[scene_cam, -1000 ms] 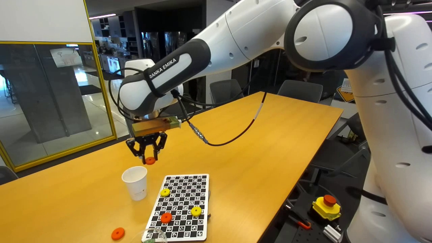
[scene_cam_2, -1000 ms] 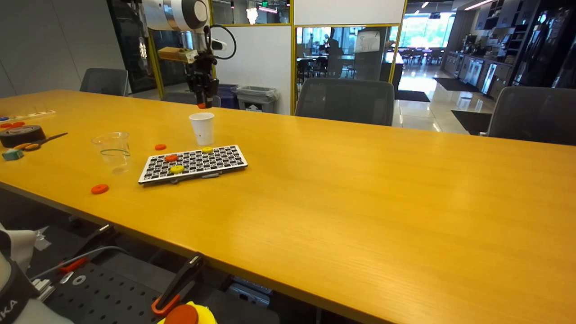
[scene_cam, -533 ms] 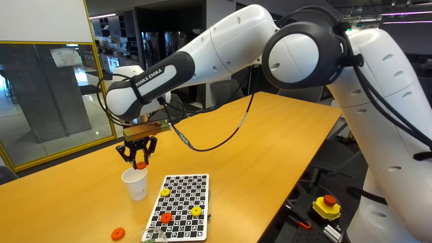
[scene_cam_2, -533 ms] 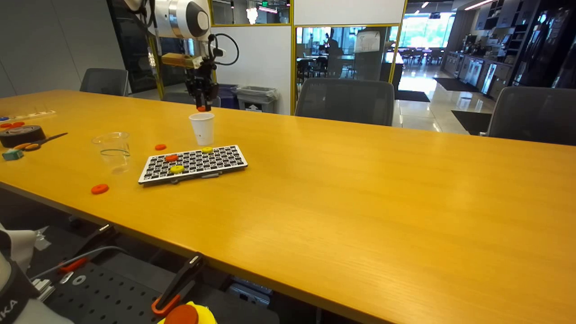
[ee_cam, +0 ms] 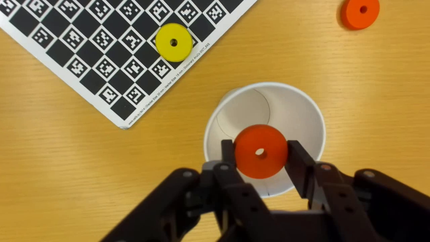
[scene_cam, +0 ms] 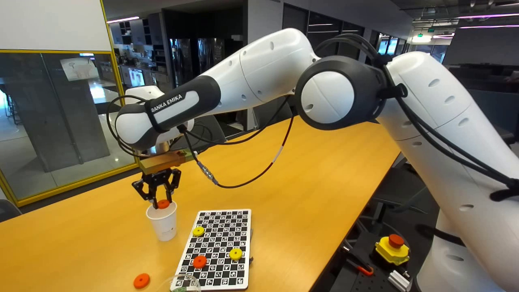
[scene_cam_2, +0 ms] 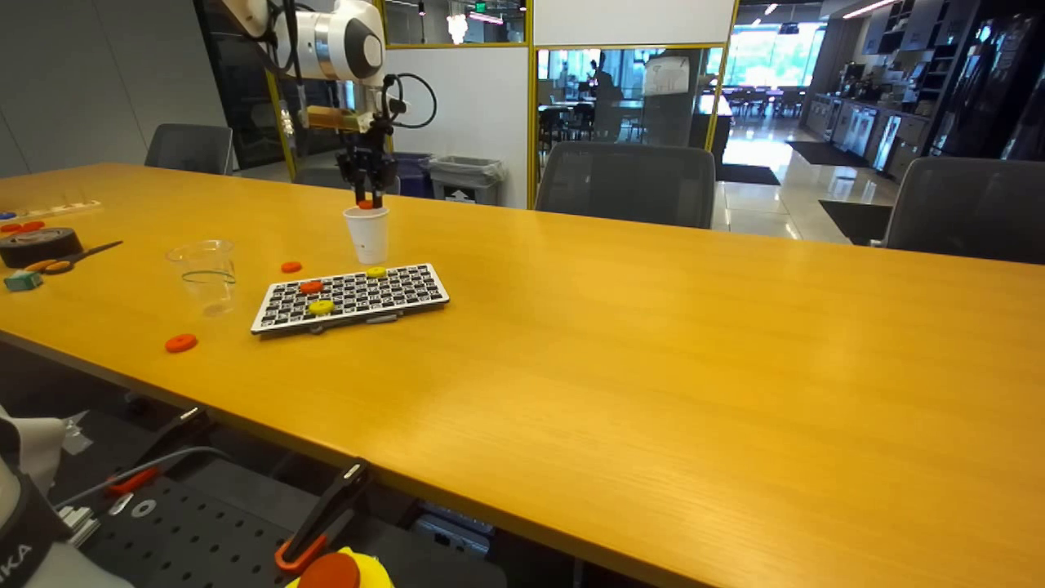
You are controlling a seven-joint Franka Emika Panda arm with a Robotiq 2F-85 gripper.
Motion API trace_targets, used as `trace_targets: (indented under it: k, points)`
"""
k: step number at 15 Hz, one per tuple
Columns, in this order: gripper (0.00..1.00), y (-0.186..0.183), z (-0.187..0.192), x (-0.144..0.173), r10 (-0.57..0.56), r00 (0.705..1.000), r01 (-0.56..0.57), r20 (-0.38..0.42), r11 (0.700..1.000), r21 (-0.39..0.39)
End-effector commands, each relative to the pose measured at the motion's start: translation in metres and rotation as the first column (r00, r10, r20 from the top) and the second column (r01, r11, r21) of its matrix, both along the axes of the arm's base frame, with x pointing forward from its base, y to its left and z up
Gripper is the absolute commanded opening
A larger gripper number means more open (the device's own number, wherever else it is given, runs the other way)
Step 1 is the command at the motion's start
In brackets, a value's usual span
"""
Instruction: Put the yellow rings in the clear cup and the orange rings in the white cups
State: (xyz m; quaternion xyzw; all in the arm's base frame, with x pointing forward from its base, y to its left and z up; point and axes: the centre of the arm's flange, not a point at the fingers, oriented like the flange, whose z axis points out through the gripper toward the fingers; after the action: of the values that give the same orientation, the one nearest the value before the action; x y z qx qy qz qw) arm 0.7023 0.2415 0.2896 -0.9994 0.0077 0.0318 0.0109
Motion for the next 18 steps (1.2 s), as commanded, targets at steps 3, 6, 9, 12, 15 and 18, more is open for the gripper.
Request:
trace_targets:
  k: [3, 6, 9, 12, 15, 18]
  points:
    - [0.74, 0.014, 0.005, 0.018, 0.025, 0.999, -0.025, -0.028, 1.0, 0.009]
    - [0.97, 0.014, 0.009, 0.013, 0.026, 0.999, -0.026, -0.024, 1.0, -0.001]
    - [1.0, 0.009, 0.019, 0.003, 0.024, 1.0, -0.024, 0.0, 1.0, -0.011]
    - [1.0, -0.004, 0.033, -0.015, 0.033, 0.999, -0.032, 0.032, 0.999, -0.027]
    - [1.0, -0.022, 0.044, -0.032, 0.059, 0.996, -0.055, 0.073, 0.997, -0.054]
    - [1.0, -0.043, 0.043, -0.052, 0.099, 0.988, -0.088, 0.12, 0.991, -0.097]
